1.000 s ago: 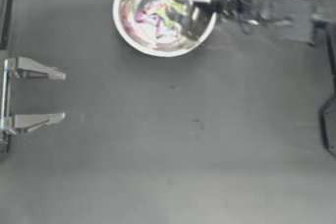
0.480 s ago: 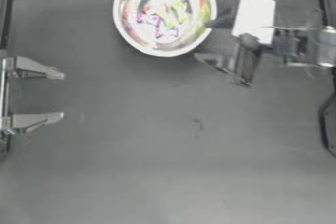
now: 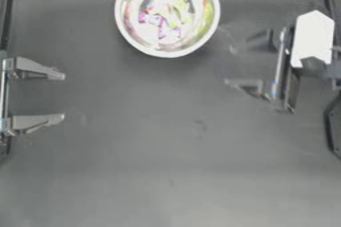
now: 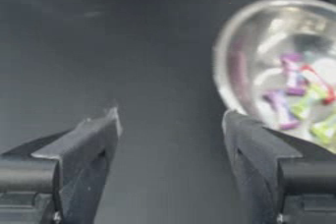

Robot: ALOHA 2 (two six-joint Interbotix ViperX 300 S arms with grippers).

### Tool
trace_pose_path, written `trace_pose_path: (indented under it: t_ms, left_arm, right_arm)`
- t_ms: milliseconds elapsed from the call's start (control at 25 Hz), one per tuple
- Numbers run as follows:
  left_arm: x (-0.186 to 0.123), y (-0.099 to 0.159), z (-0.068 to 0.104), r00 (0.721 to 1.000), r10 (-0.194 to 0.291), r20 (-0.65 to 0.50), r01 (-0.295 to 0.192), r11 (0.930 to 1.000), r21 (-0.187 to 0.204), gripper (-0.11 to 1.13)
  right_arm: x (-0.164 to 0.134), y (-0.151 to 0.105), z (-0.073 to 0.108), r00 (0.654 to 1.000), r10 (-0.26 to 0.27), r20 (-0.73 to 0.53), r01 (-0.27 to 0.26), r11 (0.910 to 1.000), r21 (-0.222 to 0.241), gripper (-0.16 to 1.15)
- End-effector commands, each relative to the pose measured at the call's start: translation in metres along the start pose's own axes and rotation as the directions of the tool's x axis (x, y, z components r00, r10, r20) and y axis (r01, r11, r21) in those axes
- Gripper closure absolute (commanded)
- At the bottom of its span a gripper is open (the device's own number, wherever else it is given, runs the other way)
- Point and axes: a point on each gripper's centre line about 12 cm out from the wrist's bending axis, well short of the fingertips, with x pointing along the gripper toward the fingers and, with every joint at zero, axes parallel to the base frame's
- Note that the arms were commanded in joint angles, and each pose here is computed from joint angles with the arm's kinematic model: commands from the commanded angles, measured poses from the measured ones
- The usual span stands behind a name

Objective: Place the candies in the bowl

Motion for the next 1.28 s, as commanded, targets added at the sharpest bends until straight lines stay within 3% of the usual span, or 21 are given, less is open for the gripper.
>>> trace_pose_path:
  t_ms: [40, 400, 640, 1280]
  left_arm:
    - [0.001, 0.0, 0.006, 1.0, 0.0, 0.017, 0.0, 1.0, 0.001, -0.01]
    - [0.001, 0.0, 0.007, 1.0, 0.0, 0.018, 0.0, 1.0, 0.001, -0.01]
    - [0.001, 0.0, 0.007, 1.0, 0.002, 0.018, -0.002, 1.0, 0.001, -0.01]
    - [0.003, 0.0, 0.004, 1.0, -0.001, -0.023, 0.002, 0.9999, 0.012, -0.01]
  right_arm:
    - [-0.013, 0.008, 0.005, 0.998, 0.04, 0.048, -0.041, 0.999, 0.016, 0.04]
    - [-0.042, 0.02, -0.003, 0.989, 0.103, 0.111, -0.105, 0.9945, 0.011, 0.04]
    - [-0.052, 0.02, -0.014, 0.985, 0.116, 0.124, -0.12, 0.9924, 0.027, 0.04]
    - [-0.072, 0.02, -0.03, 0.964, 0.151, 0.218, -0.156, 0.9878, 0.007, 0.04]
